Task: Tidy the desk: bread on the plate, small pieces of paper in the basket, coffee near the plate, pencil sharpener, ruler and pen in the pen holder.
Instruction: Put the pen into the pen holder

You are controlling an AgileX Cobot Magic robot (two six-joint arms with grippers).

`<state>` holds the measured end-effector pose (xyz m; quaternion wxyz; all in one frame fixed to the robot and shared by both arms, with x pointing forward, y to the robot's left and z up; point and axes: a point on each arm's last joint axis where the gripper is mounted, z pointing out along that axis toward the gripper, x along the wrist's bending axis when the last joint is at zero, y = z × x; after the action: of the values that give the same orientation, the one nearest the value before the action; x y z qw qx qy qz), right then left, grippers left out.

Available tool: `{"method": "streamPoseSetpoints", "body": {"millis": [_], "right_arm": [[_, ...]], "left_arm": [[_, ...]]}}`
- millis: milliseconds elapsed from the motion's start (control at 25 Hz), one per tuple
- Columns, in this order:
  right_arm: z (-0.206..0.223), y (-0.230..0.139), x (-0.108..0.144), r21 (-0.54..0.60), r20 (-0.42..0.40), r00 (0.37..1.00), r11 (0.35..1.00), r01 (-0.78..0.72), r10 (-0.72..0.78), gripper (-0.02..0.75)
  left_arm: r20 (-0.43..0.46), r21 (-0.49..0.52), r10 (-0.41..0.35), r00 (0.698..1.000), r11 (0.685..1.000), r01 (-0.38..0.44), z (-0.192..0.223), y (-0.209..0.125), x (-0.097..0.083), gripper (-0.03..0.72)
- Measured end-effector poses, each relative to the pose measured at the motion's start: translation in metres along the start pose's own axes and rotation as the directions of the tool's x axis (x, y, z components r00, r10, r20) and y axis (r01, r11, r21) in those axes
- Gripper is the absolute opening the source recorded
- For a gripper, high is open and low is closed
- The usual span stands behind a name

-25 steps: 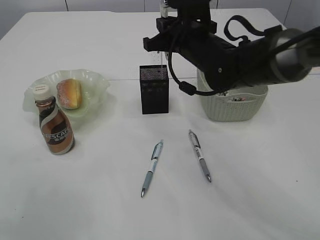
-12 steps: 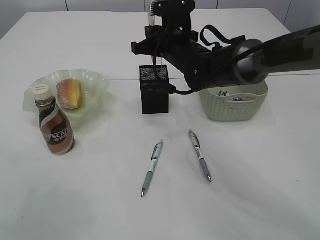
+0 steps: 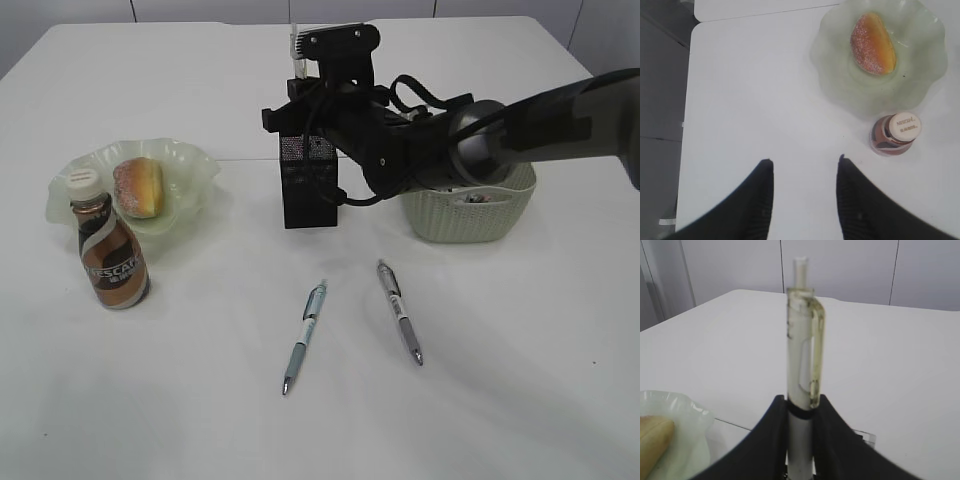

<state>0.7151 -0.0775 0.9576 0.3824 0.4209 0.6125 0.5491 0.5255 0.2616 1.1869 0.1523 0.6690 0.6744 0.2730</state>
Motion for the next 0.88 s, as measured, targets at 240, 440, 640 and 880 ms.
{"method": "streamPoseSetpoints", "body": {"millis": [240, 440, 640, 880], "right_arm": [[0.000, -0.004, 0.001, 0.040, -0.007, 1.000, 0.999, 0.000, 0.000, 0.192], [0.001, -0.003, 0.001, 0.057, -0.010, 1.000, 0.998, -0.002, 0.003, 0.288], [0.000, -0.002, 0.002, 0.102, -0.021, 1.000, 0.995, -0.003, 0.005, 0.302], [-0.023, 0.042, 0.005, 0.246, -0.068, 0.997, 0.969, -0.005, 0.023, 0.302]], "left_arm": [[-0.007, -0.002, 0.002, 1.000, 1.000, -0.002, 0.000, 0.000, 0.001, 0.307], [-0.014, -0.004, 0.005, 1.000, 1.000, -0.005, 0.000, 0.000, 0.001, 0.307], [-0.016, -0.005, 0.006, 1.000, 1.000, -0.006, 0.000, 0.000, 0.001, 0.307], [-0.017, -0.005, 0.006, 1.000, 1.000, -0.006, 0.000, 0.000, 0.002, 0.307]]}}
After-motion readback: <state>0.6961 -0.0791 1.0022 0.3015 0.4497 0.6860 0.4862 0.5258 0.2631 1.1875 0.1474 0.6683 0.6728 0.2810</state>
